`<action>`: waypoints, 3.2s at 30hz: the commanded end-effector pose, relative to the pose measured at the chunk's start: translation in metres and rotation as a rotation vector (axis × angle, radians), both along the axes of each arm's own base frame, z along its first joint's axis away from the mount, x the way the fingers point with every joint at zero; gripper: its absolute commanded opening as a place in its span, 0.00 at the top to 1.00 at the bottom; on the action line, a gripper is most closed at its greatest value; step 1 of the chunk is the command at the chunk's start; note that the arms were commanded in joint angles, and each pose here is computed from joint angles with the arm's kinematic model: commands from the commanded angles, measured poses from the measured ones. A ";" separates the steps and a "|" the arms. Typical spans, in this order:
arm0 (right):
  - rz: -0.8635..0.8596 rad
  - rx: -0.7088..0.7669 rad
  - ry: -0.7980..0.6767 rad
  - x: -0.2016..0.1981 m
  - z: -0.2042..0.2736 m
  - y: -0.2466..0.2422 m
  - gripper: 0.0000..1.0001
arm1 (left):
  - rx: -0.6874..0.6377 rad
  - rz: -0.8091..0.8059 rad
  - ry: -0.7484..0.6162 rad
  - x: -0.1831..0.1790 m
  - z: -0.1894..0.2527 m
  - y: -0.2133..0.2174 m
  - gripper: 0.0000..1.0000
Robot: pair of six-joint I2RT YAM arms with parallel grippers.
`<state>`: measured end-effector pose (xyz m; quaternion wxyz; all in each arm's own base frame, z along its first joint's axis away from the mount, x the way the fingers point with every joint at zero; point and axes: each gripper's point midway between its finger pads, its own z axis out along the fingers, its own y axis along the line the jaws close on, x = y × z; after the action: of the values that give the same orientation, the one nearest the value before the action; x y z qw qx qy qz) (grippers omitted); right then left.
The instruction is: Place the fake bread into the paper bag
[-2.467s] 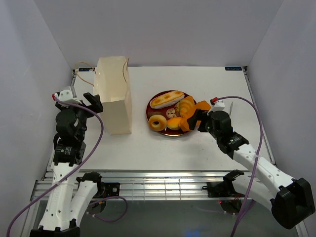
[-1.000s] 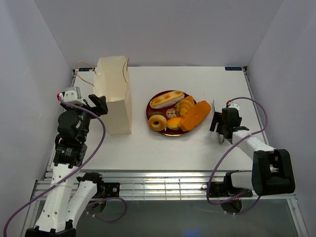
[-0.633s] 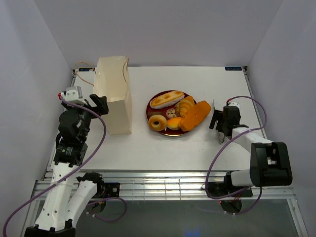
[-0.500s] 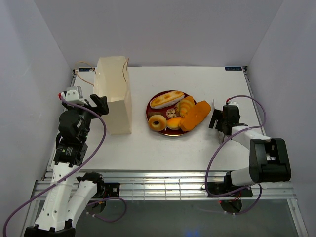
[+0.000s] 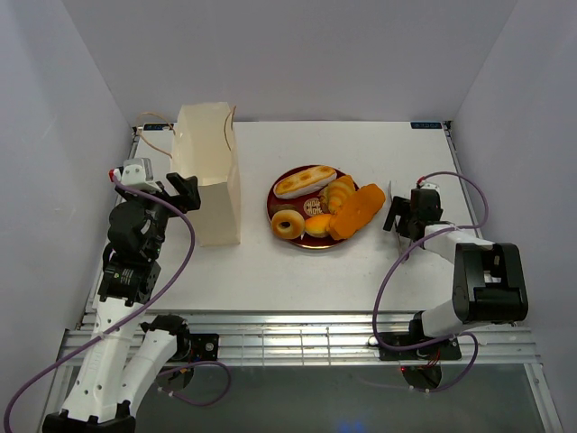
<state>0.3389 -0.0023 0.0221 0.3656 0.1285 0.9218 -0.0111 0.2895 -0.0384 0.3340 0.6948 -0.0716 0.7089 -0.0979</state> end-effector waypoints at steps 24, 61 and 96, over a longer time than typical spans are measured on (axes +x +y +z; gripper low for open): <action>0.001 -0.026 0.044 0.010 0.000 -0.005 0.21 | 0.012 0.002 0.003 -0.002 -0.003 0.001 0.02; 0.015 -0.046 0.035 0.002 0.043 -0.001 0.33 | 0.014 0.009 -0.019 -0.007 0.002 0.001 0.02; 0.164 0.059 -0.212 -0.026 0.153 0.034 0.35 | 0.006 0.038 -0.034 -0.009 0.003 0.007 0.02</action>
<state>0.3086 0.0244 0.1421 0.4144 0.0778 0.9060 0.0383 0.2825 -0.0330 0.3359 0.7038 -0.0794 0.7007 -0.0857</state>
